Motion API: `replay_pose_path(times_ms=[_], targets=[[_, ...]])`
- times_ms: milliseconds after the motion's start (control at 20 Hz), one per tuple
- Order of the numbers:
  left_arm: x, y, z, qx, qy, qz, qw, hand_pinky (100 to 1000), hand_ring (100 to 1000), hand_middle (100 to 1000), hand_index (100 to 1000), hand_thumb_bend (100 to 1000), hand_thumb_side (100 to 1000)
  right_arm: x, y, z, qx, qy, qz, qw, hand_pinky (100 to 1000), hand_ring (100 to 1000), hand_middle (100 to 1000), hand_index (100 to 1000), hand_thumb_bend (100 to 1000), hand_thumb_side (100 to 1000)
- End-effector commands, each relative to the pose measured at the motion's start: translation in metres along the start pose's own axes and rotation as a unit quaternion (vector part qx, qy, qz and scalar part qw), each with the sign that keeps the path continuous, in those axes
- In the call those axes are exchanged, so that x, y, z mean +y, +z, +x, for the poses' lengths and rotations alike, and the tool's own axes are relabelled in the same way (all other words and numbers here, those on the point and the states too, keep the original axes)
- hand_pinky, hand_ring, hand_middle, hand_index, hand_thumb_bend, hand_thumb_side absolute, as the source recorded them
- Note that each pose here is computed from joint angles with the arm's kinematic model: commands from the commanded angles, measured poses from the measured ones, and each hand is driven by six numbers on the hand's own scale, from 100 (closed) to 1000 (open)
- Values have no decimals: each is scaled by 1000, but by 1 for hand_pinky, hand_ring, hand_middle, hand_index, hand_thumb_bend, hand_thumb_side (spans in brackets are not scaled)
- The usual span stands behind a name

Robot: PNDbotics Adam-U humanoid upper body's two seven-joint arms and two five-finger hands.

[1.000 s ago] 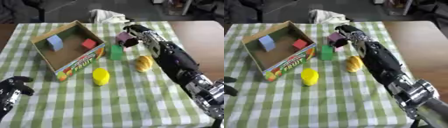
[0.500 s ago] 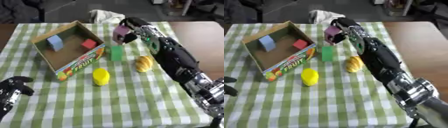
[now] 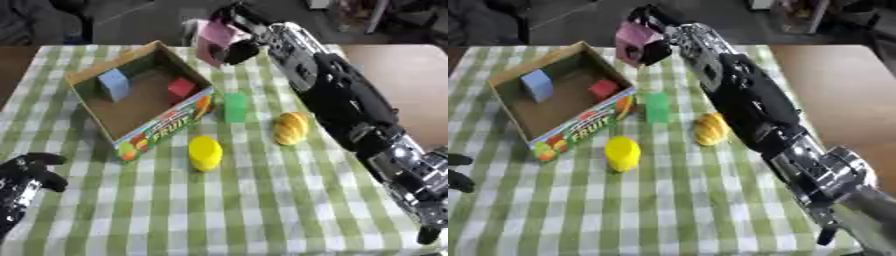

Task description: Pick up objects on the table and place them in the box.

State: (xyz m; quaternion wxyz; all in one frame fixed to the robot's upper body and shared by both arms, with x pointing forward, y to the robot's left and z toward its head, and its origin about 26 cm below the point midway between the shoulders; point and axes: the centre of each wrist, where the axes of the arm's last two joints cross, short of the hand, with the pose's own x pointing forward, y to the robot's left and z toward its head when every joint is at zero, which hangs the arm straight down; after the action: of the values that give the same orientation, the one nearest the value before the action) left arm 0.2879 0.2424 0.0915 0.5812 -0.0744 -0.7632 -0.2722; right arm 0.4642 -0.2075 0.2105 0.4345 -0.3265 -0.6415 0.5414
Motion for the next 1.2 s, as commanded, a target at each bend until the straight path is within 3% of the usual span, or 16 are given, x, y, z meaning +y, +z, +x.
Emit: replay_pose_path(times_ms=[50, 300, 650, 850, 1000, 1050, 1200], targets=[[4, -1, 6, -8, -11, 0, 1000, 585, 554, 672, 705, 100, 606, -10, -5, 18, -30, 7, 2, 1000, 792, 883, 595, 882, 195, 338], [3, -2, 6, -10, -9, -4, 1000, 585, 554, 671, 705, 100, 606, 12, -13, 27, -24, 17, 18, 999, 789, 883, 649, 907, 234, 388], [3, -2, 6, -10, -7, -3, 1000, 585, 553, 671, 705, 100, 607, 34, -17, 29, 4, 33, -17, 999, 806, 912, 802, 938, 311, 562], [3, -2, 6, -10, -7, -3, 1000, 585, 553, 670, 705, 100, 607, 49, -19, 28, -2, 45, -23, 999, 822, 924, 847, 945, 338, 591], [3, -1, 6, -10, -7, -3, 1000, 585, 553, 670, 705, 100, 607, 52, -19, 27, -4, 47, -24, 999, 822, 924, 847, 945, 338, 591], [3, -1, 6, -9, -7, -2, 1000, 585, 552, 670, 705, 100, 607, 50, -19, 27, -7, 48, -29, 998, 826, 933, 845, 939, 313, 553], [4, 0, 5, -5, -9, 2, 1000, 585, 552, 669, 705, 100, 608, 30, -13, 25, -35, 46, -58, 997, 825, 936, 841, 935, 290, 541]])
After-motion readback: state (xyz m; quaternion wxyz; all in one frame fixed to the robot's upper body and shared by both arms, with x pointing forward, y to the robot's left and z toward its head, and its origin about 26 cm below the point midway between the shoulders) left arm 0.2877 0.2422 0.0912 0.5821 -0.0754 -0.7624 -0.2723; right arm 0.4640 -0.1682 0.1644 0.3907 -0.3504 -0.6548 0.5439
